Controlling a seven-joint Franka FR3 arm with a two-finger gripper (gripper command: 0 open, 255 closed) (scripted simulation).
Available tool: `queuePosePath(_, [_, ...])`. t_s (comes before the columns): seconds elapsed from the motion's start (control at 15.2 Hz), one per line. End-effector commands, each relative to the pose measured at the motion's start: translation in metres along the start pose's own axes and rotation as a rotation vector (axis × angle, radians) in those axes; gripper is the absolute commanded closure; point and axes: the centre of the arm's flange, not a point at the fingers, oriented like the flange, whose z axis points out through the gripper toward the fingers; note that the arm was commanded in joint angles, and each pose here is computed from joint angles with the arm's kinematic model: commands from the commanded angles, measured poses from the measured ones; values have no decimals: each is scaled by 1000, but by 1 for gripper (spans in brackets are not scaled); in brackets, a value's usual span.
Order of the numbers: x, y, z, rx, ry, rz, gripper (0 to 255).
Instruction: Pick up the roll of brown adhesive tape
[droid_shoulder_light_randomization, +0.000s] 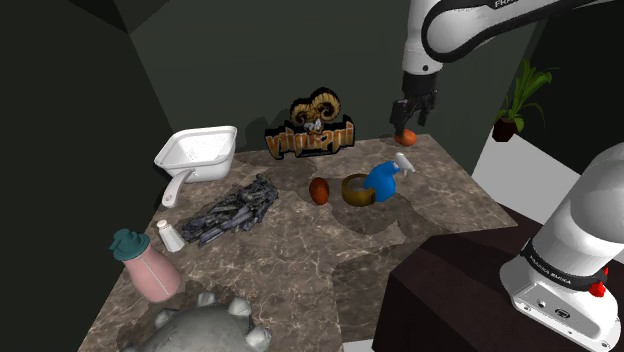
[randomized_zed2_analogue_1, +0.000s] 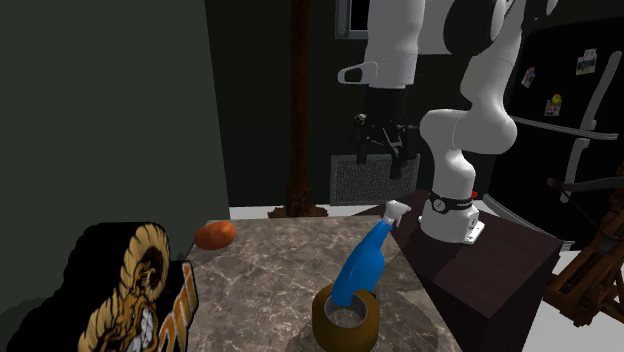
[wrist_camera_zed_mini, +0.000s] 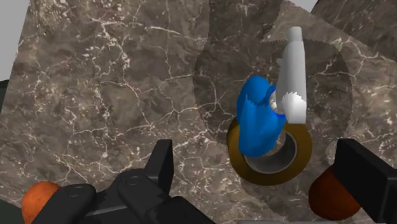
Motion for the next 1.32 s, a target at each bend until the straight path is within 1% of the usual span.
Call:
queuePosePath(0.0, [12,-9,21,1,-4,-2,0])
queuePosePath(1.25, [129,-117,216,3,-50,-26,0])
